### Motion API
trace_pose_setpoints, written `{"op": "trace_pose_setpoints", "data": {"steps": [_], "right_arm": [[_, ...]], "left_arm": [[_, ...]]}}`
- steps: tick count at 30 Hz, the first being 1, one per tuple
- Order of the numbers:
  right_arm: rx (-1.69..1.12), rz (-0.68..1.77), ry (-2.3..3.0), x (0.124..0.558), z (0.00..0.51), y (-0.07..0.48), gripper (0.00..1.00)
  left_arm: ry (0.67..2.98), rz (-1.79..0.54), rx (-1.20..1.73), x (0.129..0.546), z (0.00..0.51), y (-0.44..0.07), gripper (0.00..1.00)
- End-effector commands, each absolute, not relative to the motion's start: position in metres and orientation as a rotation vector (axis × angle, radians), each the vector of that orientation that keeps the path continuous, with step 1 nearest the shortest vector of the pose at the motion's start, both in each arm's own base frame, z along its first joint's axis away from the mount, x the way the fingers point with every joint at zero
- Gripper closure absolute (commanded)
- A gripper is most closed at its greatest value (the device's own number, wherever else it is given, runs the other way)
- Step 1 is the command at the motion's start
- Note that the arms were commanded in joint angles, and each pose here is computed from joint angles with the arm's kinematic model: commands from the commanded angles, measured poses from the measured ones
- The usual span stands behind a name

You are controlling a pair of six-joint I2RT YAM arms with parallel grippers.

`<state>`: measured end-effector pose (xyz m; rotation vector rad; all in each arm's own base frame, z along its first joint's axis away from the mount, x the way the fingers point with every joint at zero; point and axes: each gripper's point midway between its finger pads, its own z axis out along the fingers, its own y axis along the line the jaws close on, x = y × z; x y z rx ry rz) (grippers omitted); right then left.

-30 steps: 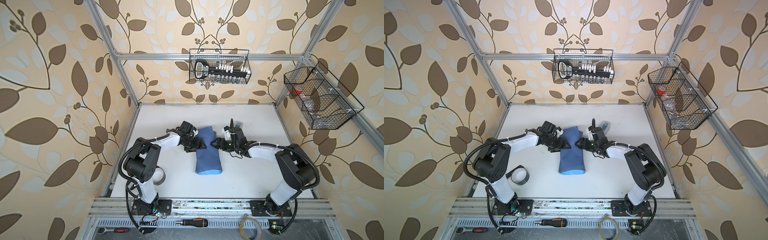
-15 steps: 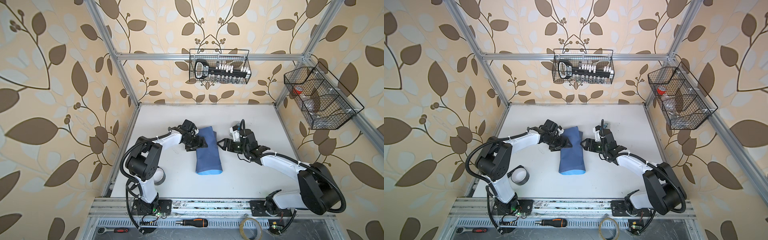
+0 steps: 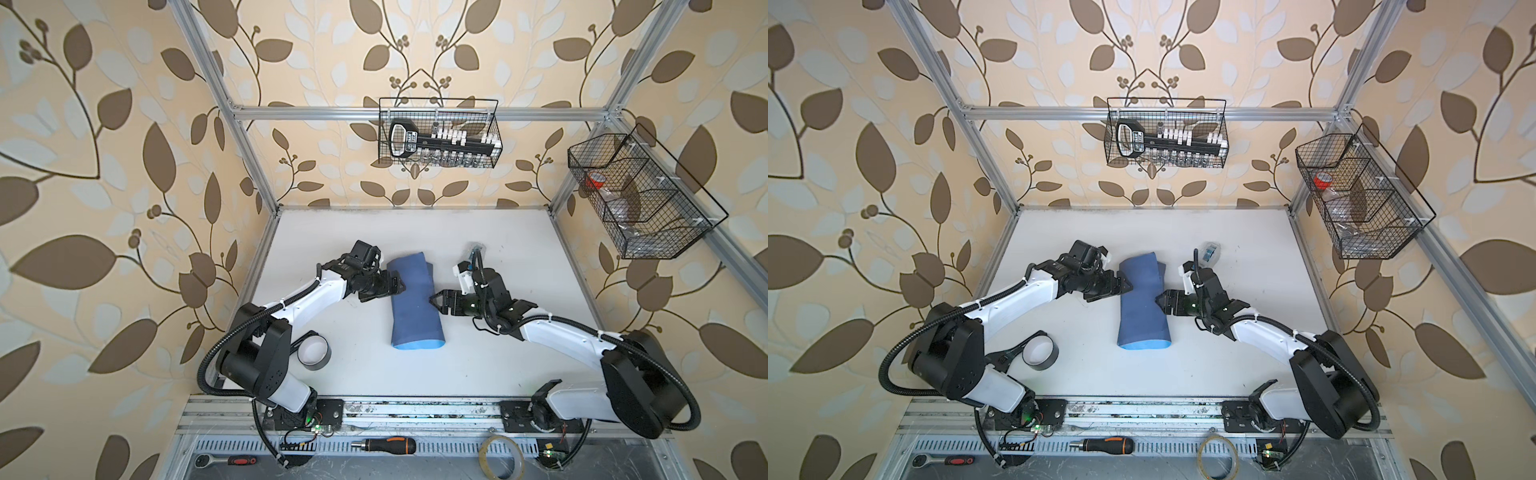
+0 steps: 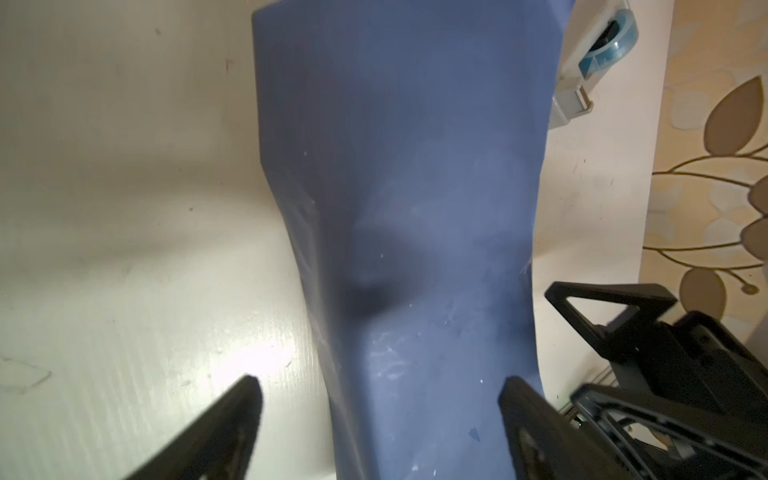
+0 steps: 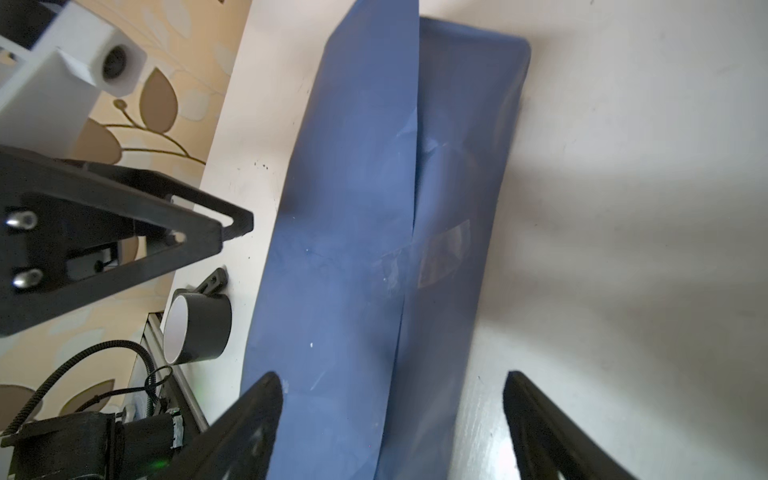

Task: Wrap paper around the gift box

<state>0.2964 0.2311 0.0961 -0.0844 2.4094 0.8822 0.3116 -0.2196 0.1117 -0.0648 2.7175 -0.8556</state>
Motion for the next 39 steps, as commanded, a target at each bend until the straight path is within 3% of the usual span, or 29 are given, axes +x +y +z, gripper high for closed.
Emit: {"op": "trace_pose_setpoints", "data": {"steps": [1, 5, 9, 16, 19, 27, 33, 39], "right_arm": [[-0.095, 0.931, 2.392, 0.306, 0.100, 0.250, 0.20], [-0.067, 0.935, 2.404, 0.314, 0.091, 0.256, 0.27], [-0.052, 0.950, 2.393, 0.324, 0.091, 0.263, 0.30], [-0.030, 0.939, 2.393, 0.356, 0.091, 0.262, 0.34], [-0.061, 0.894, 2.401, 0.359, 0.096, 0.251, 0.28], [-0.242, 0.795, 2.414, 0.290, 0.092, 0.235, 0.10], [-0.331, 0.681, 2.440, 0.262, 0.074, 0.241, 0.11], [-0.331, 0.600, 2.453, 0.269, 0.060, 0.237, 0.18]], "left_arm": [[2.720, -0.998, -0.090, 0.309, 0.108, -0.233, 0.20], [2.719, -1.045, -0.071, 0.315, 0.107, -0.244, 0.30], [2.726, -1.048, -0.071, 0.332, 0.104, -0.252, 0.31], [2.748, -0.950, -0.081, 0.361, 0.094, -0.254, 0.22], [2.733, -0.880, -0.091, 0.364, 0.096, -0.243, 0.17], [2.627, -0.939, 0.005, 0.295, 0.114, -0.223, 0.07], [2.647, -0.886, 0.149, 0.258, 0.093, -0.228, 0.07], [2.671, -0.757, 0.207, 0.259, 0.078, -0.234, 0.09]]}}
